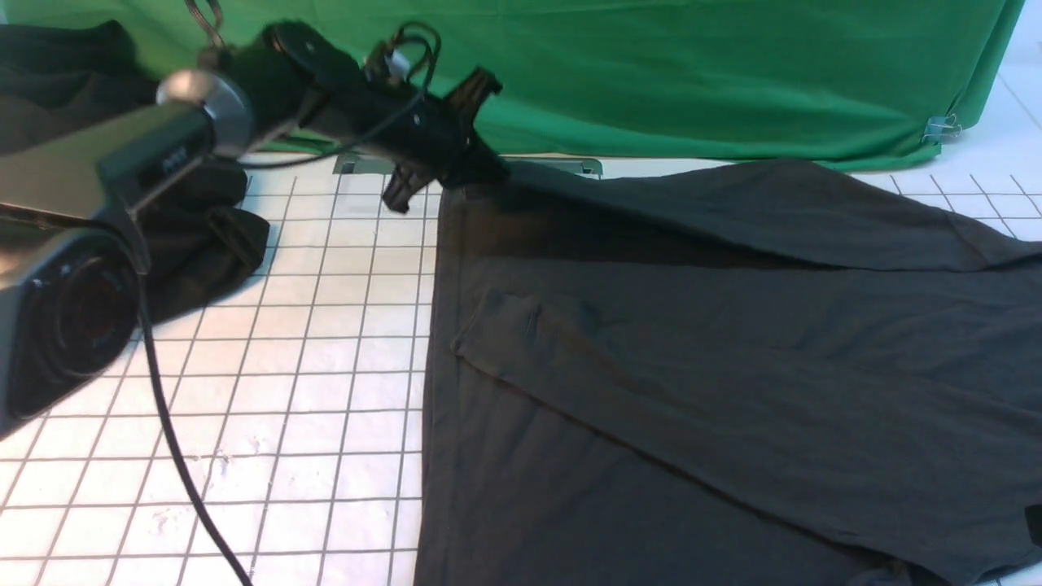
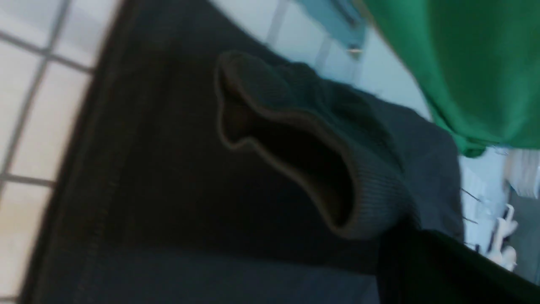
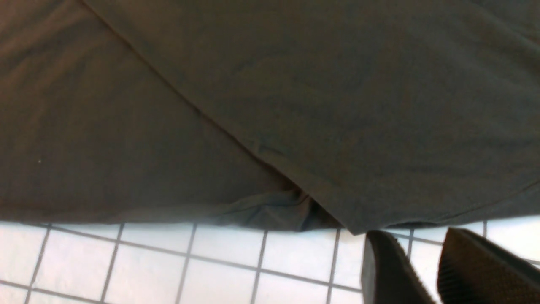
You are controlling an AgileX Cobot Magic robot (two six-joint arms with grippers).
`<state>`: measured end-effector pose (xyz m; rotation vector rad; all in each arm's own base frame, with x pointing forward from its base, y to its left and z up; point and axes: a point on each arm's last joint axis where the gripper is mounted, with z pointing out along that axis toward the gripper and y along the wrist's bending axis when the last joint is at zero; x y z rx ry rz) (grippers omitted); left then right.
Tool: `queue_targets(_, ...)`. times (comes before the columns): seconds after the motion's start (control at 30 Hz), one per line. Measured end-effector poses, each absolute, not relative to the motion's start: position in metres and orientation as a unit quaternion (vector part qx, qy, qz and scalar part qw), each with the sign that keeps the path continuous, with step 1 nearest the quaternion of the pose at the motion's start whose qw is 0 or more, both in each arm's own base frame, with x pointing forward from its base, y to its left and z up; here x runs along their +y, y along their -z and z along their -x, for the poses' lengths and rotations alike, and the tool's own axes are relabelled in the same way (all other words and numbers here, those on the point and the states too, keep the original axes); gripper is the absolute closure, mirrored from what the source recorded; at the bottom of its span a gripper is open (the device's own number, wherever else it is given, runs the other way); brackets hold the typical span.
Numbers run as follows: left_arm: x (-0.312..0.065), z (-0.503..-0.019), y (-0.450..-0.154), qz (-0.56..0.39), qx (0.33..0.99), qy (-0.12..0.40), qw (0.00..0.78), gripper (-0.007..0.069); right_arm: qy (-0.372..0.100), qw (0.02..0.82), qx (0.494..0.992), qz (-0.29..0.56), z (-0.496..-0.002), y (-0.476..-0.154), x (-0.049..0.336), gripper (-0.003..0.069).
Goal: Fold a long-sleeved shirt over a white checkered tablecloth.
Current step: 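Fold the left side of the dark shirt inward over its body with the left gripper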
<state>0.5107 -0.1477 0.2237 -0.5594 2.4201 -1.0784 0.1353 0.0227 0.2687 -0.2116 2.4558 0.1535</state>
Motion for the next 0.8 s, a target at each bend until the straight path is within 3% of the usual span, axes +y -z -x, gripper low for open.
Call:
queue_targets(0.17,-0.149,-0.494,-0.251,0.146,0.890,0.380,0.204,0.0615,-0.059,0.330,0.939,0.081,-0.135,-0.269,0.023,0.0465)
queue_targets(0.37,-0.159,-0.445,-0.262,0.059,0.945,0.289,0.140,0.0615,-0.059,0.331,0.938,0.081,-0.136,-0.269,0.023,0.0461)
queue_targets(0.63,-0.185,-0.370,-0.226,0.038,0.967,0.246,0.054,0.0615,-0.058,0.333,0.938,0.080,-0.136,-0.269,0.023,0.0460)
queue_targets(0.8,-0.195,-0.354,-0.195,0.024,0.975,0.216,0.053,0.0608,-0.058,0.333,0.938,0.080,-0.136,-0.269,0.023,0.0459)
